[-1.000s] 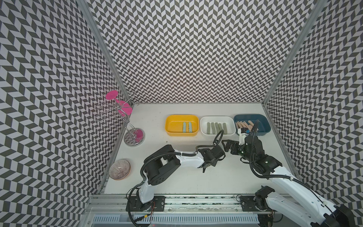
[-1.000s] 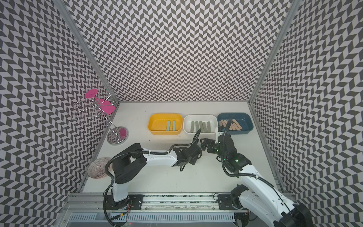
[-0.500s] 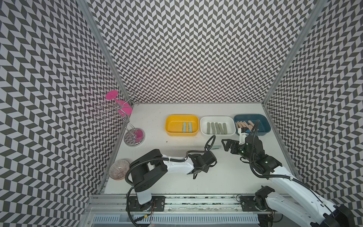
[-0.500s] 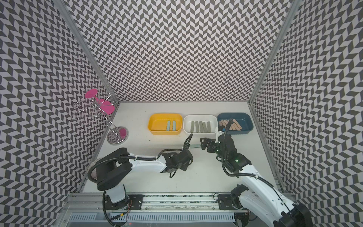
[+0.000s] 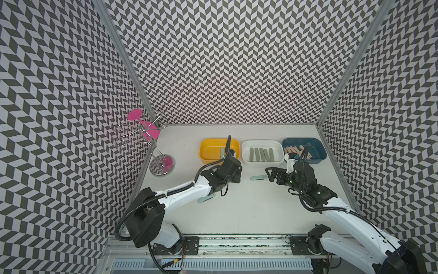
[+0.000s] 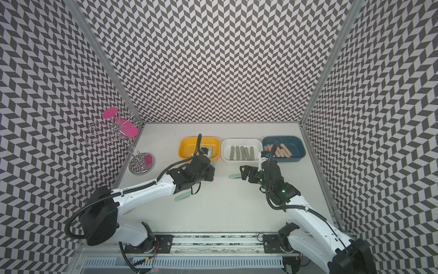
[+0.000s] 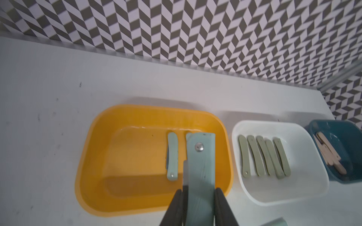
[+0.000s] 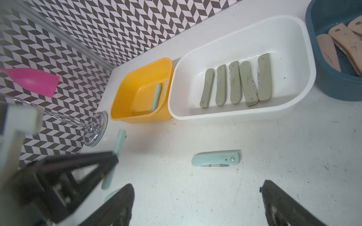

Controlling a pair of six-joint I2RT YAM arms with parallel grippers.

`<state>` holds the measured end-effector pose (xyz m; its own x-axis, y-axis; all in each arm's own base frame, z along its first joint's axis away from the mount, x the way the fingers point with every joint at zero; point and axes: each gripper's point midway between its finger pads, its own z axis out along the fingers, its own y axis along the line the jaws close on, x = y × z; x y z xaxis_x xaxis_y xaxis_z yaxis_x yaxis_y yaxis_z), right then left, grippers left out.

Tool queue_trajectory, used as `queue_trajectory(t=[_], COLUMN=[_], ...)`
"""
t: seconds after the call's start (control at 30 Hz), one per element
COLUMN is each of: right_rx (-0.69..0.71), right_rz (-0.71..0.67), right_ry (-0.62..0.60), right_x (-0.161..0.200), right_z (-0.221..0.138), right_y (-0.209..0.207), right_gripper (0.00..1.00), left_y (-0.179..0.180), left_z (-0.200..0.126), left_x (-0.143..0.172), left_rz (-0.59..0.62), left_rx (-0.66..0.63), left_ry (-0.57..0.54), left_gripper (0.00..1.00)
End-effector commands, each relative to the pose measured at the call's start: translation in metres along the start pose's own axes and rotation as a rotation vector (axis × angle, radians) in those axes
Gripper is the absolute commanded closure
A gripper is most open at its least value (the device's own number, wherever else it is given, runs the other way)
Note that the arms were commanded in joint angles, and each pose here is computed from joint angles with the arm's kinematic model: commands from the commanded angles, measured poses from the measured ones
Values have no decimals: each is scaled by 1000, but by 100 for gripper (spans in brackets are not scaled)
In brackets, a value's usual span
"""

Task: Place the fruit knives into the storage box by color
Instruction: Pick up the fruit knife from the center of the board, then place the fruit knife in the storage box.

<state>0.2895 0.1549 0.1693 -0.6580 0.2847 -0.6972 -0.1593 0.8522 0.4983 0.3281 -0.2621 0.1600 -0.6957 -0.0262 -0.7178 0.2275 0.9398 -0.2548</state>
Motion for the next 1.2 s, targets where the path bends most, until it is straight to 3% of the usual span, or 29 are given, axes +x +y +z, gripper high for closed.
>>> queue_trajectory(t=[0.0, 0.17, 0.33, 0.67, 1.17], right_rx=[-96, -195, -280, -299, -293], right_rz=[-31, -77, -103, -101, -92], right_ry=[-71, -40, 11, 57, 91], right_x=[-30, -31, -25, -17, -6], right_z=[-2, 1, 6, 18, 21], right_y=[27, 48, 64, 65, 60], right_gripper=[1, 2, 3, 3, 3], left_y=[24, 69, 102, 131, 158], left_z=[-4, 17, 50, 114, 161], left_x=[-55, -100, -110, -90, -57], left_rz=[-23, -67, -54, -42, -43], left_rx=[-11, -72, -142, -210, -303], left_ry=[-82, -119, -88, 22, 127], left_gripper=[75, 75, 76, 76, 76])
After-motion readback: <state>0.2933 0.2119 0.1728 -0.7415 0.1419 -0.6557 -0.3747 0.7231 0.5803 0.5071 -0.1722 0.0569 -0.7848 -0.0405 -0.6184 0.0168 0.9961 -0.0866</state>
